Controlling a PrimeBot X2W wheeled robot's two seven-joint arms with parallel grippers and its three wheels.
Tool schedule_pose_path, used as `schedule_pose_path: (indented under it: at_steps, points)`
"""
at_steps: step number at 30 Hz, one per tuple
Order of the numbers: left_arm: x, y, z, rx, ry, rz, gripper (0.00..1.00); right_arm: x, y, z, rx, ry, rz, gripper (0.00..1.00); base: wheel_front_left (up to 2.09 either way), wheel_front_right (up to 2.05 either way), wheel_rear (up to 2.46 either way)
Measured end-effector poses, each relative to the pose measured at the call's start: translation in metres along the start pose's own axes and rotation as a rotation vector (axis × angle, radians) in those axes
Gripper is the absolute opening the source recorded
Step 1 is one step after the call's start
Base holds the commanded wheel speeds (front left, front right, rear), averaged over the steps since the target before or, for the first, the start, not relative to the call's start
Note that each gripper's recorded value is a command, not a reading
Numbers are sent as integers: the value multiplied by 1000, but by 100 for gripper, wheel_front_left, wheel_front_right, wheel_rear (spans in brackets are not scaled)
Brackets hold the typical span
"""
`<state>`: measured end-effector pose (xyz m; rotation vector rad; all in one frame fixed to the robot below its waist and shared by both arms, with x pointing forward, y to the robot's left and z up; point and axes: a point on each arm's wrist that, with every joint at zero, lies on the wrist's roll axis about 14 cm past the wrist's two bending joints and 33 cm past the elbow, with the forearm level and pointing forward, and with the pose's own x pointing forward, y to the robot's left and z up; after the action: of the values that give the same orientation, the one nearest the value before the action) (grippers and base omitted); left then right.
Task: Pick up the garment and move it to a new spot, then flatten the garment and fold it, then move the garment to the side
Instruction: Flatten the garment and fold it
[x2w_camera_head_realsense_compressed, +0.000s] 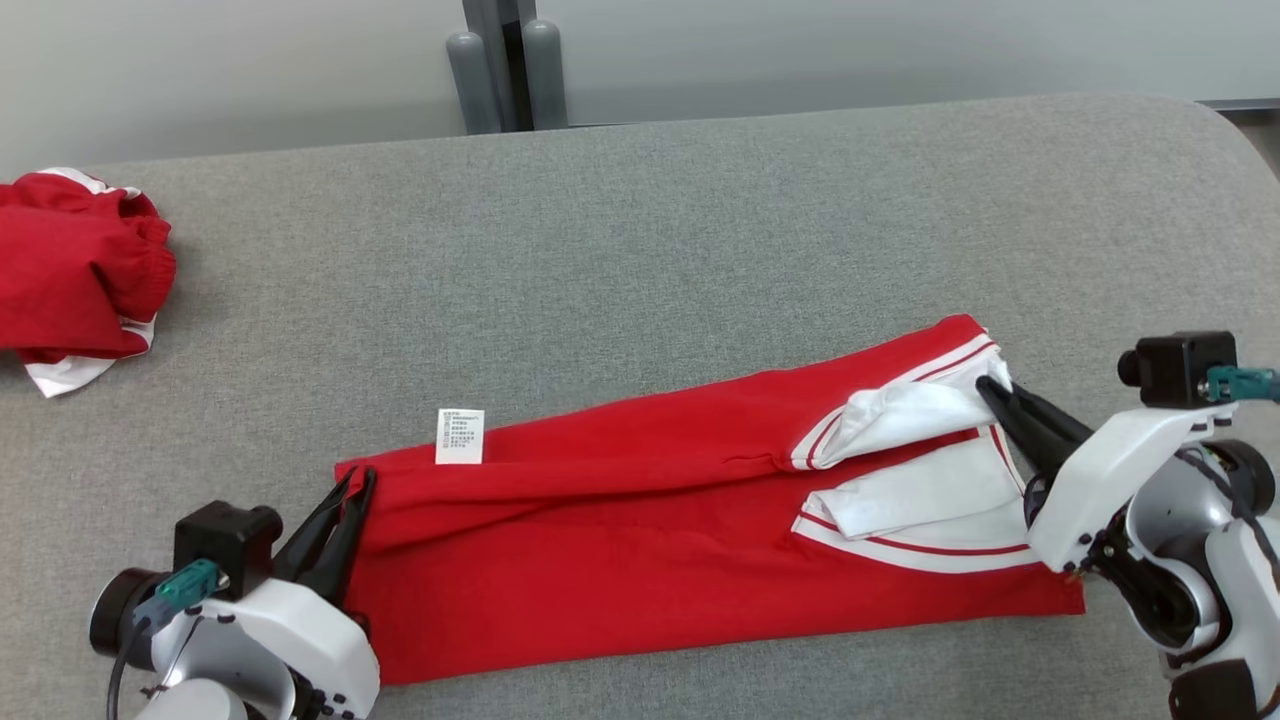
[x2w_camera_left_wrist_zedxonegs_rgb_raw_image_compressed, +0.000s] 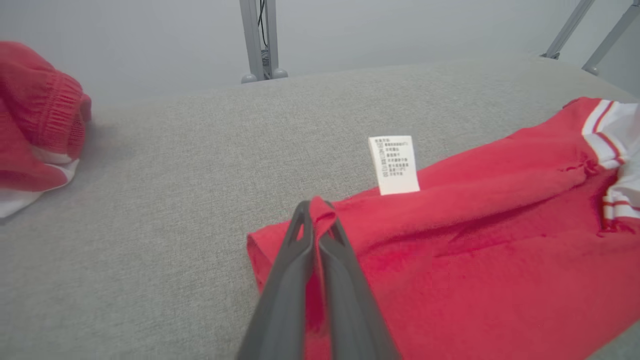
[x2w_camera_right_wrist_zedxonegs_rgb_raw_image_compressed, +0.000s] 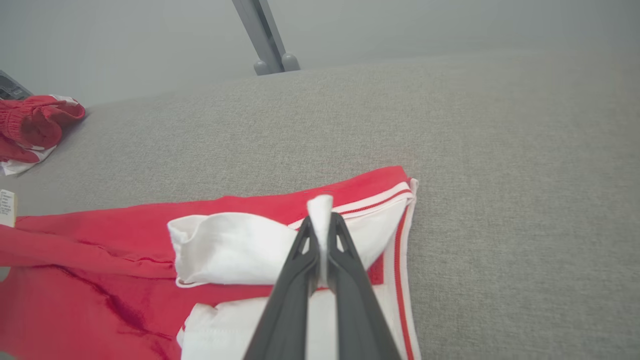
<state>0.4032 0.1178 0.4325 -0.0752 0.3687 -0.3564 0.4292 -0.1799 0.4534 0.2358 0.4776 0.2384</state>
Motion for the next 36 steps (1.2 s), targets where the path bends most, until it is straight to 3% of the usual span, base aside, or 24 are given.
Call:
schedule_pose_path:
  at_steps: [15,16,17,18,19,20,21,22,36]
  points:
    - [-14,-2,-28,-54,23,27,0,-12,6,-28,71,29,-12,0,0,0,0]
    - [-15,-1,-29,-56,23,31,0,-13,6,-29,73,30,-13,3,0,0,0]
    - [-16,-1,-31,-57,24,35,0,-14,6,-30,75,30,-13,18,0,0,0]
    - [-17,0,-33,-59,26,40,16,-15,6,-31,76,28,-14,35,0,0,0]
    - [-18,1,-34,-61,27,45,41,-16,6,-32,78,28,-14,45,0,0,0]
    - [-19,1,-35,-66,25,49,69,-17,6,-33,79,27,-15,64,0,0,0]
    - [-20,2,-35,-76,21,55,99,-18,5,-35,81,28,-18,91,0,0,0]
    - [-21,2,-36,-80,17,59,100,-20,5,-37,82,31,-19,100,0,0,0]
    - [-33,-12,-20,-127,-58,71,100,-51,-13,-61,76,70,-83,100,0,0,0]
